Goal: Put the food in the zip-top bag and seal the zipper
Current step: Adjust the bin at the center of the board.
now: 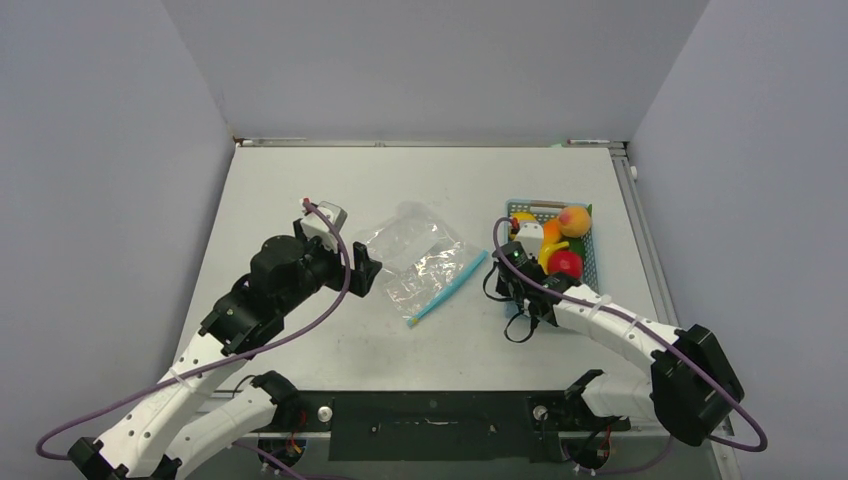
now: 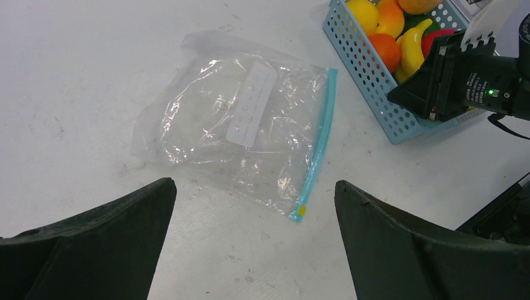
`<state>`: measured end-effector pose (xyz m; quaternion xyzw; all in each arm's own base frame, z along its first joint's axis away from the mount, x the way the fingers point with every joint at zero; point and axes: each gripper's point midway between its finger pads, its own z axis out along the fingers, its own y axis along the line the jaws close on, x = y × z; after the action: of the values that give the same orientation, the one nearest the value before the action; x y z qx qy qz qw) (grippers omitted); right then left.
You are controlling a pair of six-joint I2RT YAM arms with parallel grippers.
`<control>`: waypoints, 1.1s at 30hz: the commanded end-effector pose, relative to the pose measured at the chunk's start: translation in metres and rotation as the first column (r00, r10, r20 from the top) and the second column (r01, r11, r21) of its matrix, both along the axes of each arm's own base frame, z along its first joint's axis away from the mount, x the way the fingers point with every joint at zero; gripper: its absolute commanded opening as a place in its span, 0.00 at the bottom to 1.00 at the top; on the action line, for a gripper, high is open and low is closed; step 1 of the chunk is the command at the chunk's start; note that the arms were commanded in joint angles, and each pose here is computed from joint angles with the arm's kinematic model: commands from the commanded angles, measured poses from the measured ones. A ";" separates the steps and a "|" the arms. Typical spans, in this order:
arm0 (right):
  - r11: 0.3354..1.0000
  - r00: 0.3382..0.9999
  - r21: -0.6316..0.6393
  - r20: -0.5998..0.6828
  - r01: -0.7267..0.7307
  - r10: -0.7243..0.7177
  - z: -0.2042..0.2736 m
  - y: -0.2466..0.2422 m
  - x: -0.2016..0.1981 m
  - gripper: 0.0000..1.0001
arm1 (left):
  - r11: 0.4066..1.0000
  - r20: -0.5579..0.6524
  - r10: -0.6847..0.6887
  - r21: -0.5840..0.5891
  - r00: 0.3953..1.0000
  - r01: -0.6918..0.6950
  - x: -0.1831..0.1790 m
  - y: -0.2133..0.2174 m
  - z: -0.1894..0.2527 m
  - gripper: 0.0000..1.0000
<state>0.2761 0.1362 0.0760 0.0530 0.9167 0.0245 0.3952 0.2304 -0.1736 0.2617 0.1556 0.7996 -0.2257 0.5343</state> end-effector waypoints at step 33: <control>0.989 0.983 0.056 0.134 -0.137 0.129 0.090 0.027 -0.023 0.57 | 0.997 -0.019 0.019 0.075 1.000 -0.018 0.001 -0.014 -0.007 0.96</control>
<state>0.2501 0.1634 0.1371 -0.0004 0.9051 0.0755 0.4185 0.2256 -0.1873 0.2431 0.1860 0.8135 -0.2084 0.5100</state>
